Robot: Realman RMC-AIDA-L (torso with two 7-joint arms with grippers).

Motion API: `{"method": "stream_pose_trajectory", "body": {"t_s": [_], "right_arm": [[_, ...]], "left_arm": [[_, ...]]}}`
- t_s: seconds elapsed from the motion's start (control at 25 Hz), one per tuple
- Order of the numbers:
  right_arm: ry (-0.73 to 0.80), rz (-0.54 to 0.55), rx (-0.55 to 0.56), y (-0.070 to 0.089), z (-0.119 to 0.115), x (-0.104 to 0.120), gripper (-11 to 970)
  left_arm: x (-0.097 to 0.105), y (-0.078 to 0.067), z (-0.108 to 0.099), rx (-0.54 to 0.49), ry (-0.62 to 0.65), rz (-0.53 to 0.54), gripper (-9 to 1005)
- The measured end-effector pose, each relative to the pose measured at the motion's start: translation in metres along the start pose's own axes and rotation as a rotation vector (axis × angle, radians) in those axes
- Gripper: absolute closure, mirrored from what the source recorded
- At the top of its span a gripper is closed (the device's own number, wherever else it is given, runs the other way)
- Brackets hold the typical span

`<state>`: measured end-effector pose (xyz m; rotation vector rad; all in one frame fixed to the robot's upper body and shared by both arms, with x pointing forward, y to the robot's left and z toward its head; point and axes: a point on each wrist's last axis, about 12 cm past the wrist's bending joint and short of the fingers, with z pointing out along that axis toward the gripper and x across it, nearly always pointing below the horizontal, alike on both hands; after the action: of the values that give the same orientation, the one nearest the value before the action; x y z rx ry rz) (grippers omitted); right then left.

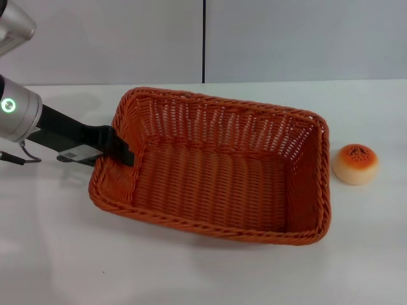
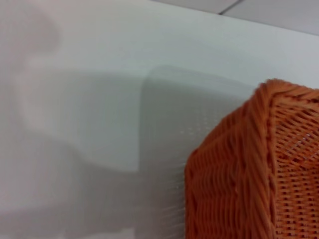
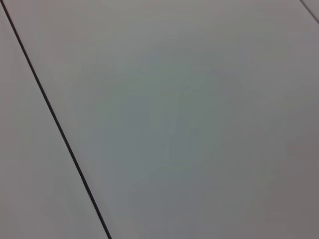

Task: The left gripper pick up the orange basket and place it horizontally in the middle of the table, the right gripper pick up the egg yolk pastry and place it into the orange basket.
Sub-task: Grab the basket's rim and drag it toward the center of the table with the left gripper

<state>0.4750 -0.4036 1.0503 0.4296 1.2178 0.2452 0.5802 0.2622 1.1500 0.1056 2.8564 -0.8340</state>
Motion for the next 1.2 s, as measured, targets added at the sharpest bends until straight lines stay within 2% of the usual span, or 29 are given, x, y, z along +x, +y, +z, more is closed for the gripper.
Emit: {"method": "stream_pose_trajectory", "body": {"t_s": [0.2,0.4,0.64,0.88,1.08,1.2], "right_arm": [[0.0,-0.002,0.001,0.0,0.0,0.0,373],[0.001,-0.001,0.002,0.0,0.0,0.0,373],[0.002,0.001,0.002,0.0,0.0,0.0,372],[0.002,0.002,0.002,-0.001,0.0,0.0,373],[0.001,0.001,0.004,-0.001,-0.001,-0.001,372],[-0.002,0.001,0.008,-0.002,-0.001,-0.001,372]], "left_arm": [[0.002,0.007,-0.002,0.015,-0.015,-0.03,715],[0.003,0.012,-0.005,0.014,-0.025,-0.038,515],[0.004,0.019,-0.01,0.012,-0.06,-0.014,303],[-0.001,0.022,-0.019,-0.013,-0.107,0.052,230],[-0.005,0.02,-0.03,-0.006,-0.135,0.074,169],[-0.006,0.02,-0.041,0.017,-0.152,0.069,170]]}}
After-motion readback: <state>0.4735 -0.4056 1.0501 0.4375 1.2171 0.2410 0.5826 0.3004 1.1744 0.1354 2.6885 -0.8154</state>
